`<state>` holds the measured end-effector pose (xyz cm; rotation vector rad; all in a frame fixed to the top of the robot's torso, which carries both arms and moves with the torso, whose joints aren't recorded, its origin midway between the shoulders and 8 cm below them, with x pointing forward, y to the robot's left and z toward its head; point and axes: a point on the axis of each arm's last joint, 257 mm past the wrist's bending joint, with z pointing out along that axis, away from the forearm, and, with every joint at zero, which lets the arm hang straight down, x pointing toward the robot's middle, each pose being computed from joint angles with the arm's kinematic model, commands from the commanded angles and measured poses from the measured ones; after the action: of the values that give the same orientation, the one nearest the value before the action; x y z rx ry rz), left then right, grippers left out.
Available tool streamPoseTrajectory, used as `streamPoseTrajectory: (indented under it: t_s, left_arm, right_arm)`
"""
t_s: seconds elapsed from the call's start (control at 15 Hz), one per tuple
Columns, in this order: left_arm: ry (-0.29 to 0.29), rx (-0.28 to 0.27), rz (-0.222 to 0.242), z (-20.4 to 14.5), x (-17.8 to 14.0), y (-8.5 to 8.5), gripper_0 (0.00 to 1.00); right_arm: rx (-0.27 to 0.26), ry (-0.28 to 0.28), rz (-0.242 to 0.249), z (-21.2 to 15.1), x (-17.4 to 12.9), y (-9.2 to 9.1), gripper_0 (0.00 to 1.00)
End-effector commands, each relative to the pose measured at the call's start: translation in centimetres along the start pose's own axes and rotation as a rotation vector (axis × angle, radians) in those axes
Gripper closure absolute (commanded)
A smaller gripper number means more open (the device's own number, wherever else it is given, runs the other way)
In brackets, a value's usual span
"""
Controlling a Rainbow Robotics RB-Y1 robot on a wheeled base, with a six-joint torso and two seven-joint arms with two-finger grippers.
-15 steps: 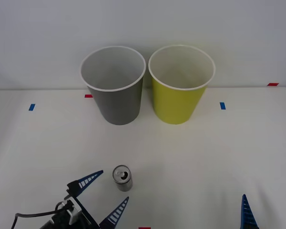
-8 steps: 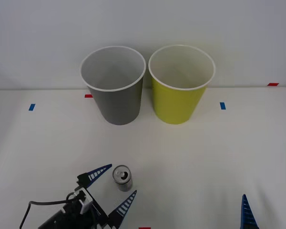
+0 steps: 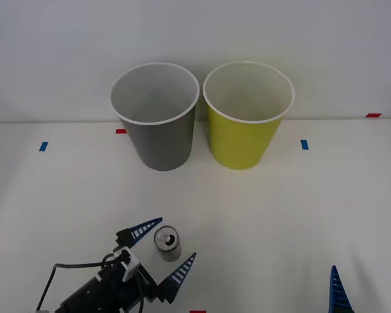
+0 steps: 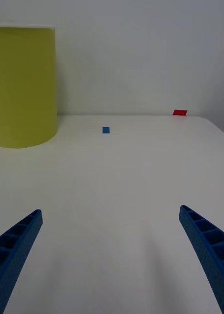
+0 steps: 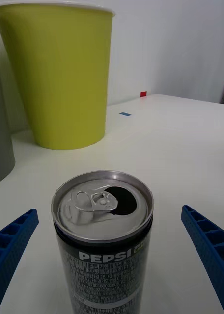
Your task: Put cans in the gray bin and PET bottles in the light green bin.
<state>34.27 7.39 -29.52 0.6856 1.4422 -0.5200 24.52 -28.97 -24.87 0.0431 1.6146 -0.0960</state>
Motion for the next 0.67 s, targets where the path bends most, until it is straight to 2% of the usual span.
streamPoseTrajectory:
  t_s: [0.07,0.33,0.4,0.47,0.53,0.6,0.67]
  left_arm:
    - [0.004,0.004,-0.002,0.73,-0.05,-0.26,0.00]
    - [0.005,0.010,0.004,1.35,-0.25,-0.06,0.00]
    - [0.009,0.010,0.005,1.39,-0.18,-0.04,0.03]
    - [0.009,0.012,0.009,1.44,-0.19,-0.06,0.24]
    - [0.009,0.014,0.013,1.44,-0.20,-0.12,0.89]
    - [0.010,0.015,0.014,1.44,-0.16,-0.14,1.00]
    - [0.009,0.015,0.015,1.47,-0.19,-0.17,1.00]
  right_arm:
    - [0.000,0.000,0.000,0.00,0.00,0.00,0.03]
    - [0.000,0.000,0.000,0.00,0.00,0.00,0.04]
    - [0.000,0.000,0.000,0.00,0.00,0.00,0.04]
    - [0.000,0.000,0.000,0.00,0.00,0.00,0.03]
    - [0.000,0.000,0.000,0.00,0.00,0.00,0.04]
    - [0.000,0.000,0.000,0.00,0.00,0.00,0.04]
    - [0.000,0.000,0.000,0.00,0.00,0.00,0.03]
